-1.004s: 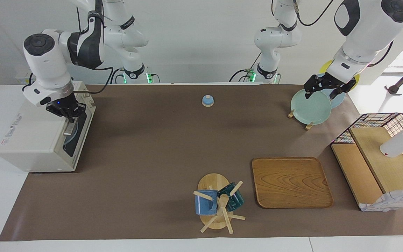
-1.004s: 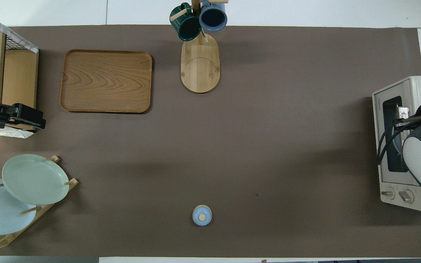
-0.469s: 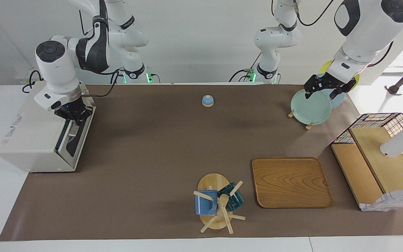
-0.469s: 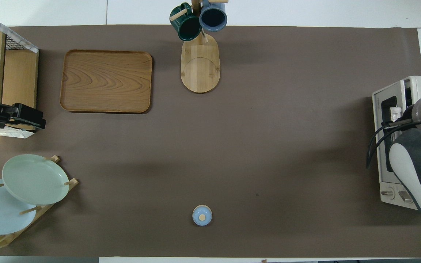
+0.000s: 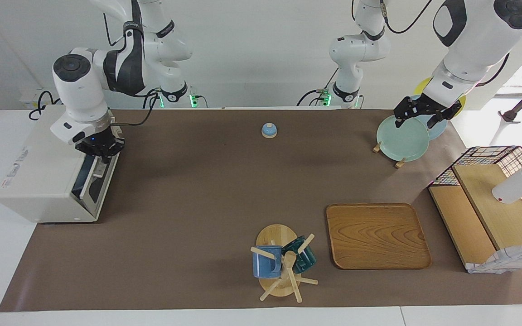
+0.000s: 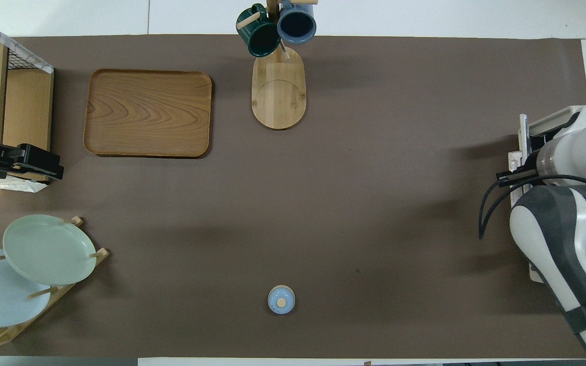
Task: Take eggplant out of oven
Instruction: 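Reach the right gripper into the toaster oven toward the plate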
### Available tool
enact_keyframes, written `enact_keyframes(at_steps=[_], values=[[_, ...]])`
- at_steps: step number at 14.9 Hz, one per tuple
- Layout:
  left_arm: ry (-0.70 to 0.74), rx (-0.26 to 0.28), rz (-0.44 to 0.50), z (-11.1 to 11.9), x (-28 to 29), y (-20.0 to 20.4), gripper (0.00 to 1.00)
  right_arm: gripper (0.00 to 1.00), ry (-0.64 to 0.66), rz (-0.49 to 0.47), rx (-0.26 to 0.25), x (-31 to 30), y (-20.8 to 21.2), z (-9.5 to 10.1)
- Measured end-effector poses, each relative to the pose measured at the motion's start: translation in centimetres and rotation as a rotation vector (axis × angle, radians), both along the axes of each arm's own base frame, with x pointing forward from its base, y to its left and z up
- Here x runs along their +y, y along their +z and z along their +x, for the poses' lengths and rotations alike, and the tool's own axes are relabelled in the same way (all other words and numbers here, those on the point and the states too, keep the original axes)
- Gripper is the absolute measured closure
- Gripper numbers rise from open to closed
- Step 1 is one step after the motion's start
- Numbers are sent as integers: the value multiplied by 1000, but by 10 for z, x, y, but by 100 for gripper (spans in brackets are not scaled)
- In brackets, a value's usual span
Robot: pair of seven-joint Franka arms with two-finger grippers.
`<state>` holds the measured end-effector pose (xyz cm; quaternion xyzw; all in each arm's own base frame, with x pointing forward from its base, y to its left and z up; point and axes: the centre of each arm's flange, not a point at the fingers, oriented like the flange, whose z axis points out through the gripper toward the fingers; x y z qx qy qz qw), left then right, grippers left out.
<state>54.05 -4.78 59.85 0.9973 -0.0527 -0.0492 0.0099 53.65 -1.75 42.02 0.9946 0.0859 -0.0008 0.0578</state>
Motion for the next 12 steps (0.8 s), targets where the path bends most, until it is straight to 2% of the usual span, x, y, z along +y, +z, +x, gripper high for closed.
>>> enact_keyframes(at_steps=[5, 12], values=[[0, 0, 0, 0, 0, 0, 0, 99, -29, 17, -27, 35, -61, 2], [0, 3, 0, 0, 0, 0, 0, 99, -79, 40, -36, 38, -84, 1]])
